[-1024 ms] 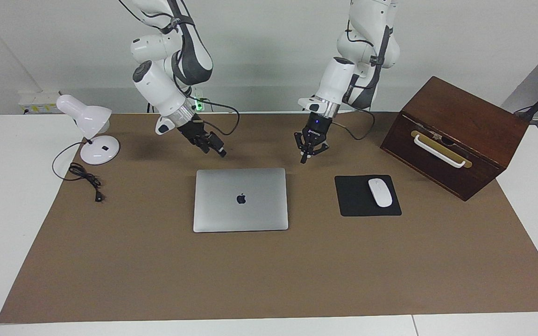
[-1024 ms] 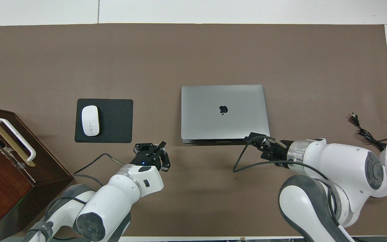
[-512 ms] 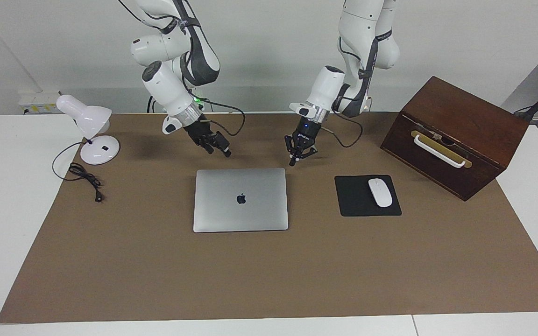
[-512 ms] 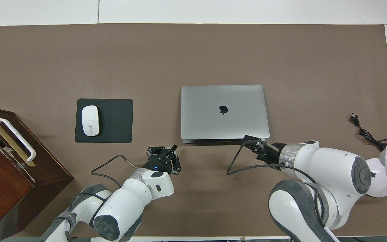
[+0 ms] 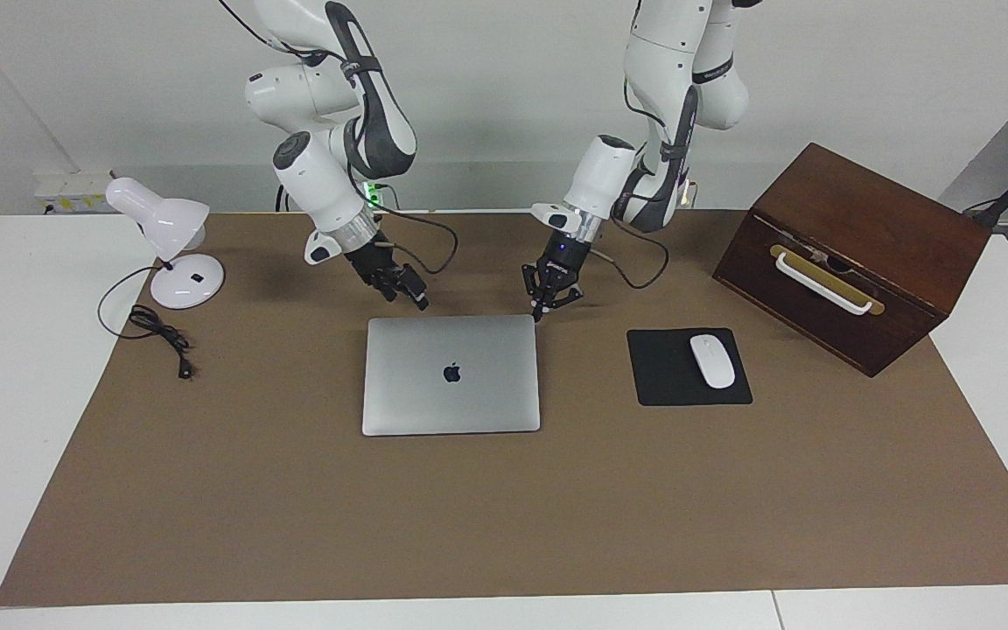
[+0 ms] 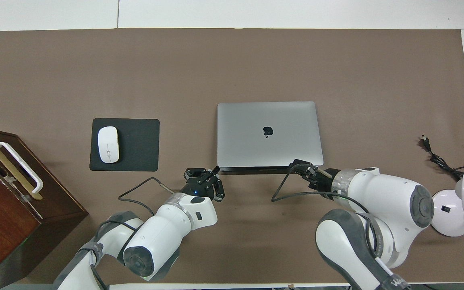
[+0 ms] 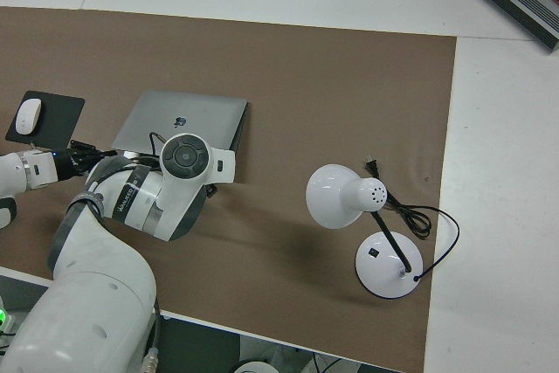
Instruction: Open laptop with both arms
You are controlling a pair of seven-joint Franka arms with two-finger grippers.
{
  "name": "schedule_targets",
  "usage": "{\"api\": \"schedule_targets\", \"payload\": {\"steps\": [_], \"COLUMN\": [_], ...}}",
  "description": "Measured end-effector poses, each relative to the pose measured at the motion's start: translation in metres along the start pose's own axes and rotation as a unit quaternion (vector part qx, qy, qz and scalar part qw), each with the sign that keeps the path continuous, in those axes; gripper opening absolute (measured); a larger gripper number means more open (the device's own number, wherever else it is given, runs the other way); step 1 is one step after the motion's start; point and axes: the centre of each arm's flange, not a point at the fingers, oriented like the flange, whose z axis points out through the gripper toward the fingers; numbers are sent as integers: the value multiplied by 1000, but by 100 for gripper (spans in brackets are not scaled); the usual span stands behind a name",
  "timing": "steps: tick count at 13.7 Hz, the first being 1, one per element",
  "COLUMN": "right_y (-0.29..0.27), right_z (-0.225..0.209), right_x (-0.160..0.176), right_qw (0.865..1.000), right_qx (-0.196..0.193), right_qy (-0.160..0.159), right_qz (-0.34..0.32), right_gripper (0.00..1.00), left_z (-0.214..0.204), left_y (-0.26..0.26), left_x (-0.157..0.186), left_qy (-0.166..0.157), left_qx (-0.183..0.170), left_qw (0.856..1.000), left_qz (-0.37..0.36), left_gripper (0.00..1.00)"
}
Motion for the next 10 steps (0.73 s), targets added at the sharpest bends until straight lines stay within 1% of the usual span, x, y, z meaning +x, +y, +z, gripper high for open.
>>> {"api": "schedule_targets", "payload": {"steps": [2,5,10], "right_y": [0,1,0], "right_z": [0,-3,-2], "right_x": [2,6,7], "right_qw": [999,996,994], "right_qx": [15,34,37], "right_qy": [-1,12,21], "right_qz": [37,84,100], "right_gripper": [100,100,100], "left_z": [7,16,26], "left_y": [-1,-1,-1], "left_x": [2,4,6], "left_qy": [-1,-2,-4], "left_qx": [1,1,1], "left_qw": [1000,1000,1000], "left_qz": [-1,-1,-2], "left_gripper": [1,1,1]}}
